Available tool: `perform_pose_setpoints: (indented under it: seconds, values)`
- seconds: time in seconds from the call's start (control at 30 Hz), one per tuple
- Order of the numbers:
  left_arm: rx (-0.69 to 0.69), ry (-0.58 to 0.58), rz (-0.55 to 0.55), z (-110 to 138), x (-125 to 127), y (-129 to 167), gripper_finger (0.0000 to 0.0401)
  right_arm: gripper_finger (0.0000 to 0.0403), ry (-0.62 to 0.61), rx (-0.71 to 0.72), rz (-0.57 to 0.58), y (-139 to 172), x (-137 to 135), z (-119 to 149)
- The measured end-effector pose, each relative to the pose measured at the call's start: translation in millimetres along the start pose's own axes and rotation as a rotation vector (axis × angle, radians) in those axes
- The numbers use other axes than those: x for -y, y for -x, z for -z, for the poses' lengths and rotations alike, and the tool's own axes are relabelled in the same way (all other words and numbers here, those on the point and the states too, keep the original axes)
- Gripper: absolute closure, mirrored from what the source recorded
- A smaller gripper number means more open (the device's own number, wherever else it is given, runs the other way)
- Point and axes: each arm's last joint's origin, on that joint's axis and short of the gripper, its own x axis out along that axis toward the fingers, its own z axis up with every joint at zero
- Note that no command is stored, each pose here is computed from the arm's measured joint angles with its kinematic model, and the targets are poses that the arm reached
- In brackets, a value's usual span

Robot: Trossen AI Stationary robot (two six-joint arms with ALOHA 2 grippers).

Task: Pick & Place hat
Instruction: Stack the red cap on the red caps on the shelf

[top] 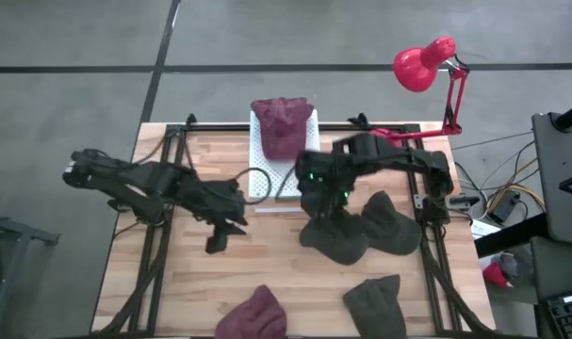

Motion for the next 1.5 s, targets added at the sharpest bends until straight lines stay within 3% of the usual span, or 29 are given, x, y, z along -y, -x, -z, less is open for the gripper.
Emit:
perform_pose_setpoints:
  seconds: [0.1, 0.27, 0.43, 0.63, 0.77, 1.03, 1.23, 1.5]
  values:
    - [-0.030, -0.001, 0.006, -3.2, 2.5, -17.4, 0.0286, 0.0289, -0.005, -0.038, -0.010, -5.9, -28.6, 4.0]
    - [-0.098, -0.013, 0.019, -2.2, 15.6, -48.1, 0.0286, 0.0279, -0.056, -0.128, 0.128, -15.2, -69.7, 28.6]
    - [-0.155, -0.074, 0.053, 2.0, 34.2, -81.4, 0.0286, 0.0271, -0.119, -0.001, 0.203, -31.4, -100.7, 53.6]
    - [-0.201, -0.127, 0.078, 6.5, 44.3, -111.3, 0.0286, 0.0268, -0.211, 0.152, 0.195, -63.6, -128.3, 84.3]
    - [-0.225, -0.167, 0.075, 8.6, 44.6, -125.3, 0.0286, 0.0266, -0.286, 0.189, 0.172, -85.5, -135.8, 101.0]
    - [-0.282, -0.239, 0.113, 14.5, 43.8, -163.7, 0.0286, 0.0264, -0.343, 0.115, 0.181, -133.8, -134.1, 128.0]
    - [-0.398, -0.143, 0.185, 27.3, 40.0, -201.5, 0.0286, 0.0266, -0.365, 0.097, 0.182, -156.4, -127.0, 140.6]
    - [-0.501, -0.027, 0.316, 39.4, 39.8, -230.7, 0.0286, 0.0265, -0.360, 0.121, 0.166, -160.1, -125.1, 144.1]
